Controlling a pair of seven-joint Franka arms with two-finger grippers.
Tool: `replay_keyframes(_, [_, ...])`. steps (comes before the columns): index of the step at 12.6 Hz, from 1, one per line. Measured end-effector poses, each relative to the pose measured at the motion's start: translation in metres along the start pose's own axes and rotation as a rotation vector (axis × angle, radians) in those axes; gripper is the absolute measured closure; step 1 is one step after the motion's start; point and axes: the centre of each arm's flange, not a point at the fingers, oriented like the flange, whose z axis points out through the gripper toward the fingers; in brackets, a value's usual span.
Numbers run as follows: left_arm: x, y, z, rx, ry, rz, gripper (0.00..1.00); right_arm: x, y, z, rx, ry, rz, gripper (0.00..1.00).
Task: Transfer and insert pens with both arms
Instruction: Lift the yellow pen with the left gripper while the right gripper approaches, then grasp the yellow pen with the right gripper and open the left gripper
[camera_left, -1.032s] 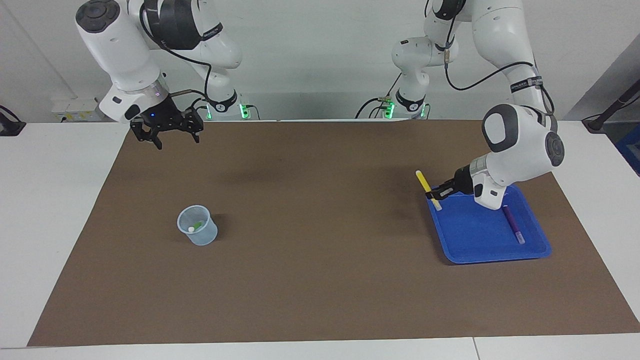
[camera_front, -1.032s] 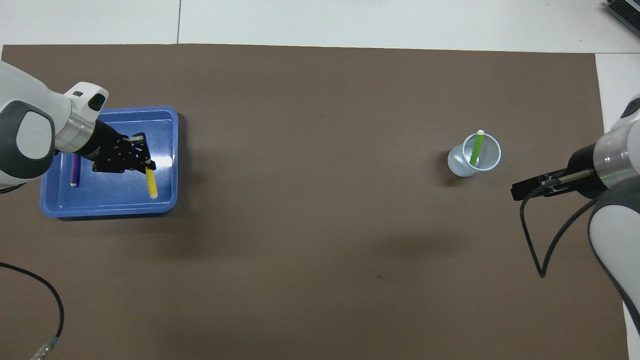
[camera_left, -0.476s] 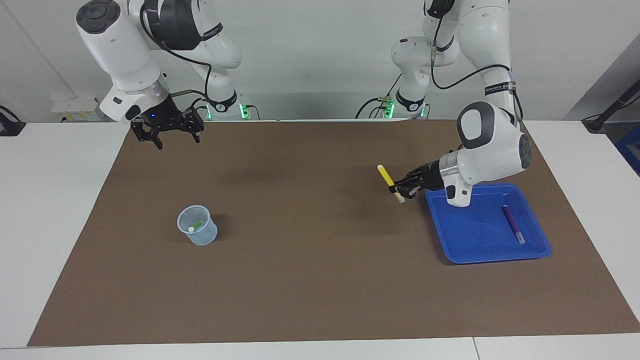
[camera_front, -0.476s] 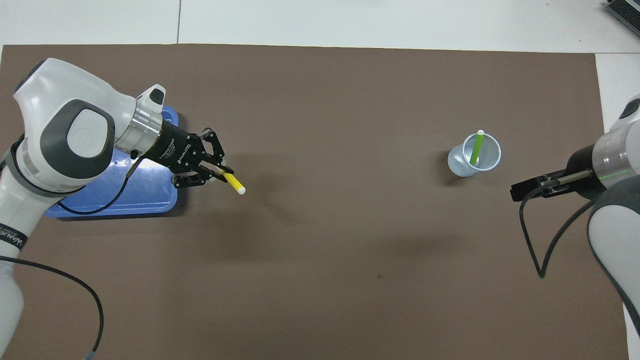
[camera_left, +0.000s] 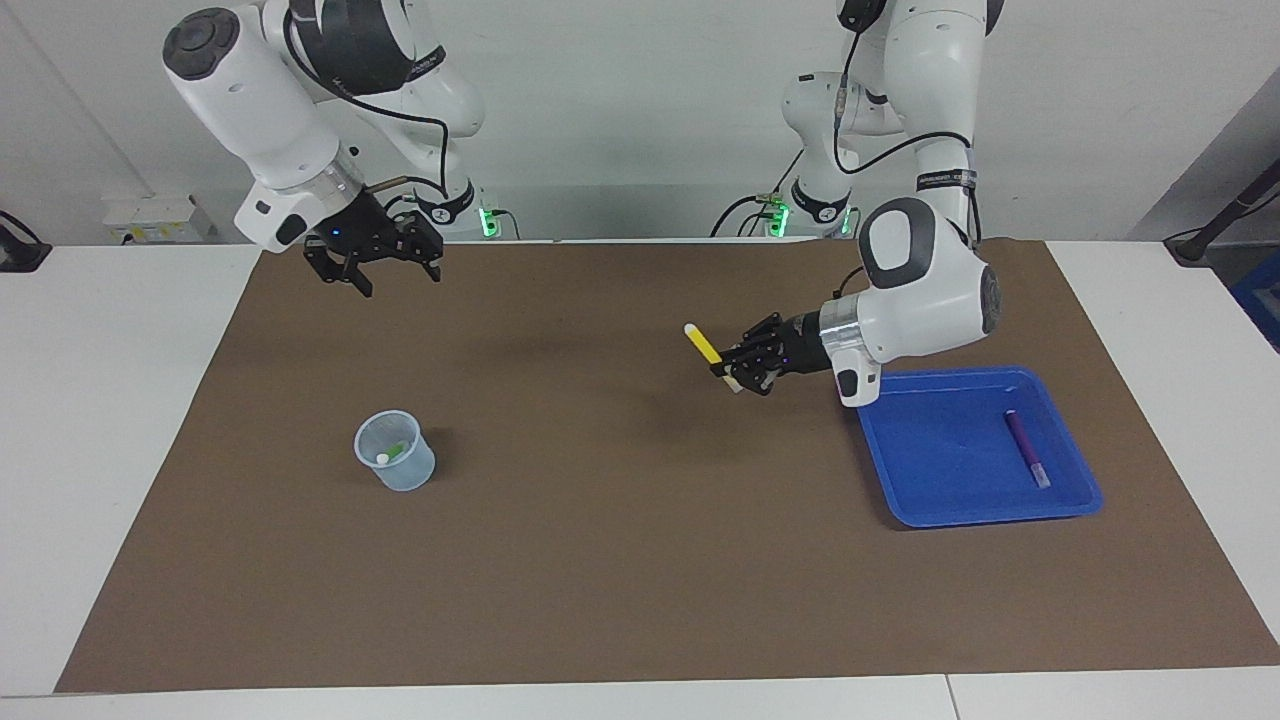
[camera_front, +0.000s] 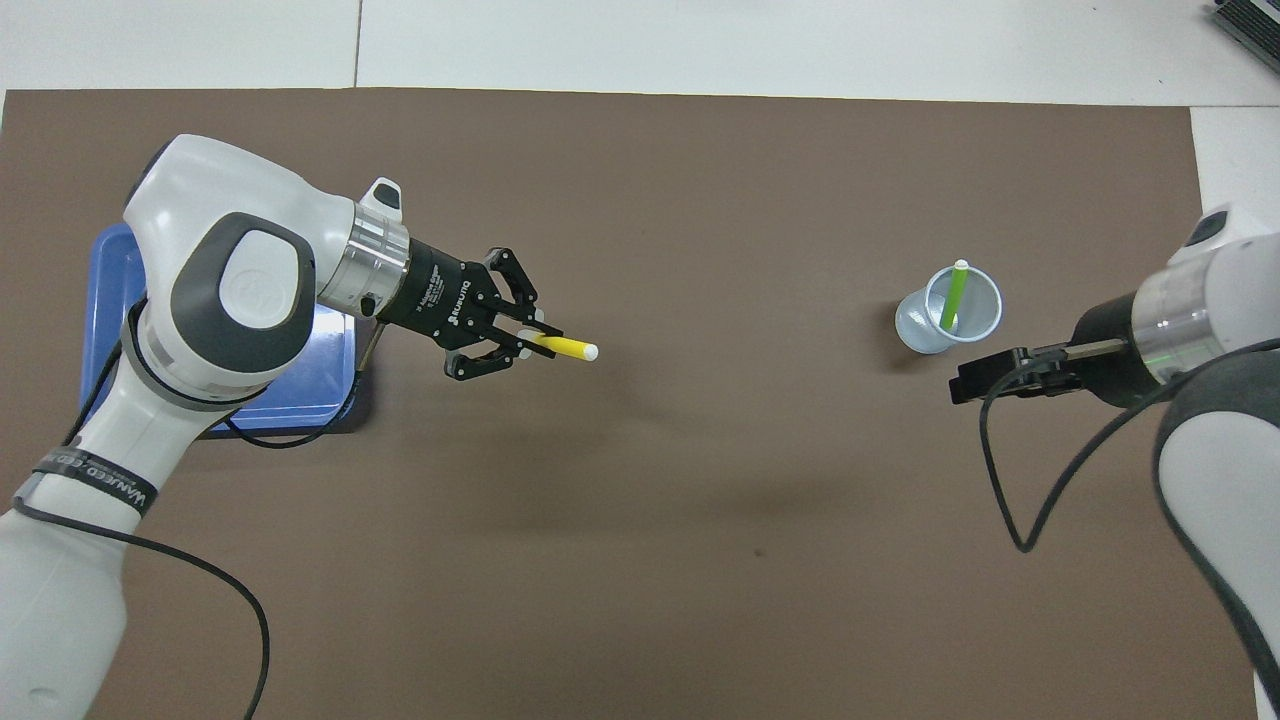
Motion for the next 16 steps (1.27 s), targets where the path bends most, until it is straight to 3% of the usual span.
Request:
replay_keyframes(5, [-0.016,0.001,0.035,-0.056,-0.079,-0.2,0.83,0.003,-0.077,0.026,0.157,0.073,0.099,0.0])
replay_keyframes(7, [-0.017,0.0,0.043,-0.084,-0.118,-0.266,0.83,0.006,-0.105,0.043,0.176,0.106,0.14,0.0])
replay_keyframes(11, [-0.039,-0.003,0.07,-0.092,-0.112,-0.284,0.83,0.013,-0.146,0.085,0.203,0.133,0.185,0.0])
replay_keyframes(16, [-0.042,-0.005,0.077,-0.083,-0.109,-0.284,0.83,0.012,-0.157,0.089,0.21,0.136,0.194,0.0])
